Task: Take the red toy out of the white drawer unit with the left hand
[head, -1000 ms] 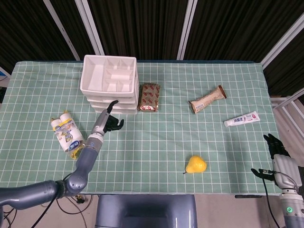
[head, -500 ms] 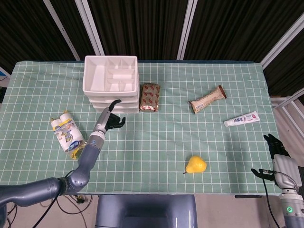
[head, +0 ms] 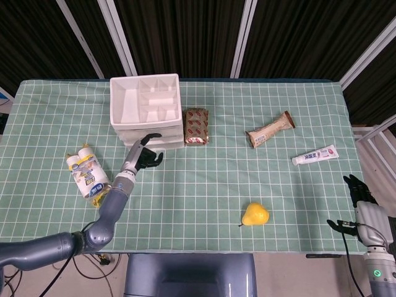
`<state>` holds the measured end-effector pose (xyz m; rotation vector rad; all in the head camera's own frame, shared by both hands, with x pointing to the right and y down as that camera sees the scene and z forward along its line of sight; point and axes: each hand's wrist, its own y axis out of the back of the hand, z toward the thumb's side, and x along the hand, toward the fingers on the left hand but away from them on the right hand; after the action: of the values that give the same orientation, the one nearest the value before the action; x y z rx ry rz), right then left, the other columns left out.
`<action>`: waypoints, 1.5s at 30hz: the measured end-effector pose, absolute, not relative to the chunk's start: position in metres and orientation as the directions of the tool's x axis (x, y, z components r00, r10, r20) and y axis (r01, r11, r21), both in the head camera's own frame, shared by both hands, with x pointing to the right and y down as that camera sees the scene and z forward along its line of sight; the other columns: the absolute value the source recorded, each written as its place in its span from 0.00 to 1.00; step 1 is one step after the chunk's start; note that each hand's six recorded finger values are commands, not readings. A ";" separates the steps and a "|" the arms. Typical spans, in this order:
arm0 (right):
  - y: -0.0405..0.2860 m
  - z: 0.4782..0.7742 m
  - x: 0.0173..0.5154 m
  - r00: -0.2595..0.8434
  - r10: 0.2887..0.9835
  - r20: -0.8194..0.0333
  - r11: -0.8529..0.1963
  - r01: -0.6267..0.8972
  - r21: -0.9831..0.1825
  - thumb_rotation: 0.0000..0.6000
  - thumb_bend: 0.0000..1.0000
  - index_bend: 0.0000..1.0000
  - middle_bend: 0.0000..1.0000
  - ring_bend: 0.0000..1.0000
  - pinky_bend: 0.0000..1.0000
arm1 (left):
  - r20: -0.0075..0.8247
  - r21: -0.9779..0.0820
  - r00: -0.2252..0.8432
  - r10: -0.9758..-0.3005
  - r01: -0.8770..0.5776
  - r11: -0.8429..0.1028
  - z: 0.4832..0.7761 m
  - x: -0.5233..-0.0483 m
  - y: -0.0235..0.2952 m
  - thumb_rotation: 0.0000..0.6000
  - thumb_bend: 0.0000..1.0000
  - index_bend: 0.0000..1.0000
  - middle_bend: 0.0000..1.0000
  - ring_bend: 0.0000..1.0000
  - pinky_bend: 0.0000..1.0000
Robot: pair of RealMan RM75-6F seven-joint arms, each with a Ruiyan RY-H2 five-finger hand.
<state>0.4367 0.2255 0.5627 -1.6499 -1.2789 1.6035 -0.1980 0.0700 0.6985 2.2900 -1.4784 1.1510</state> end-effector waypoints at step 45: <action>0.226 0.562 0.436 -0.140 0.864 -0.483 -0.433 0.280 -0.857 1.00 0.07 0.00 0.00 0.00 0.23 | 0.471 -0.700 0.233 -0.851 -0.489 -0.521 0.630 -0.213 0.058 1.00 0.45 0.26 1.00 0.99 1.00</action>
<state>0.4363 0.2261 0.5622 -1.6550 -1.2846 1.6087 -0.2126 0.0581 0.6295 2.7573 -1.6127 1.5778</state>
